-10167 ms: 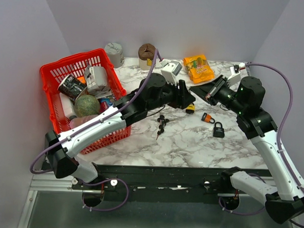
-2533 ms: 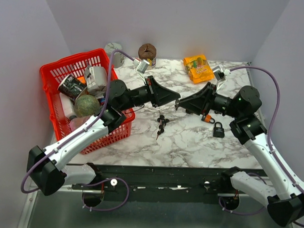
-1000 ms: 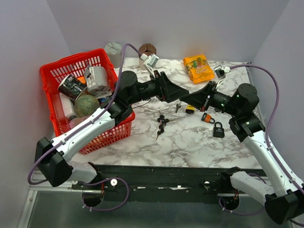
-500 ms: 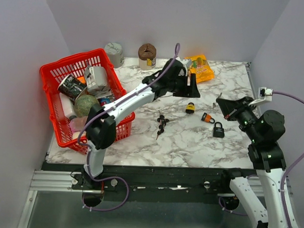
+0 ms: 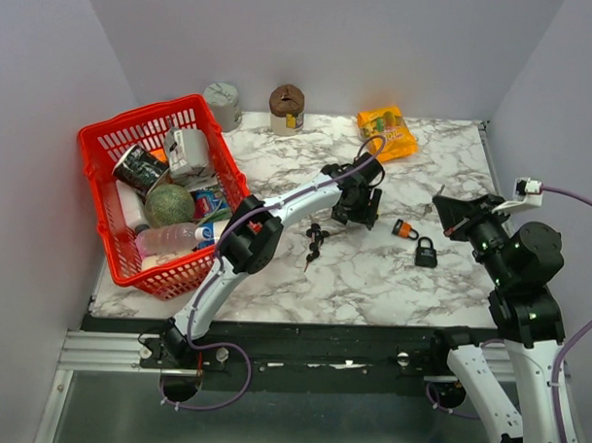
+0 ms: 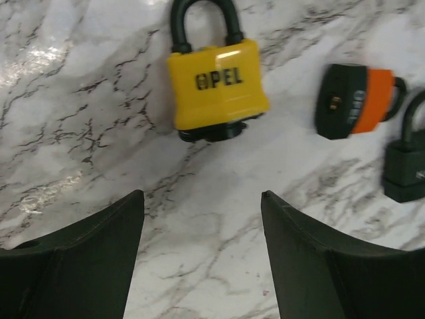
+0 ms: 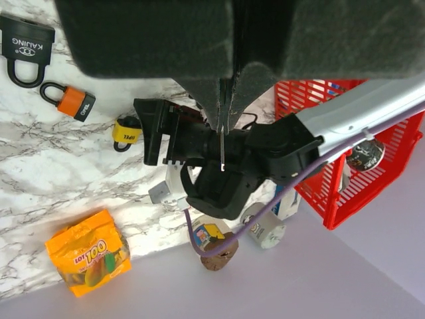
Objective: Unlock with the key
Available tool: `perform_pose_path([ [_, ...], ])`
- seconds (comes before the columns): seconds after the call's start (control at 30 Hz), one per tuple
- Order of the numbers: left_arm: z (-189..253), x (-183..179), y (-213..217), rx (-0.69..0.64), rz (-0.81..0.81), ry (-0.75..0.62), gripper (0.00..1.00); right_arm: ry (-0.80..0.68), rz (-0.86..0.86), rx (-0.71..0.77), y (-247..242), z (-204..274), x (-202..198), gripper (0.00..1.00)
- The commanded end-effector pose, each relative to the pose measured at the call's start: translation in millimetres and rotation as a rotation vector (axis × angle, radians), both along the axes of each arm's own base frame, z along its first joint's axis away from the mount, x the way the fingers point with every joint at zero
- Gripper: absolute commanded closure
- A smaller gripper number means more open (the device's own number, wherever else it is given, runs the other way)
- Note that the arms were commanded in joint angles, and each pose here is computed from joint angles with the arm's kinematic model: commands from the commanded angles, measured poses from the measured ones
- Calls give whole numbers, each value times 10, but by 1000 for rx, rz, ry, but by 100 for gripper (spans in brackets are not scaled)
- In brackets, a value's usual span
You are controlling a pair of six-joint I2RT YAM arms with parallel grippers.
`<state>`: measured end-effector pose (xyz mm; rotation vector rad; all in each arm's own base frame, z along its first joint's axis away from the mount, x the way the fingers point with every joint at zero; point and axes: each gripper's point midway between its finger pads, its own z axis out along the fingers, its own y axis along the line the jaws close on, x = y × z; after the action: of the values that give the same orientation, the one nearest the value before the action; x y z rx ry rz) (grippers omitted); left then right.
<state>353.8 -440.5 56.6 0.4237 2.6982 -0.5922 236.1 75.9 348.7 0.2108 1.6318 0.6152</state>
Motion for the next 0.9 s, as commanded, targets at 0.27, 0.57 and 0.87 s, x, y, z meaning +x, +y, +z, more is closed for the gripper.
perform_pose_path([
  [0.27, -168, 268, -37, 24, 42, -85, 20, 0, 77, 7, 132, -31, 29, 99],
  [0.57, -247, 351, -253, -45, 107, -68, 16, 0, 80, 1, 135, -66, 29, 99],
  [0.87, -532, 475, -40, 112, 159, -113, 18, -4, 82, -1, 135, -56, 23, 99],
])
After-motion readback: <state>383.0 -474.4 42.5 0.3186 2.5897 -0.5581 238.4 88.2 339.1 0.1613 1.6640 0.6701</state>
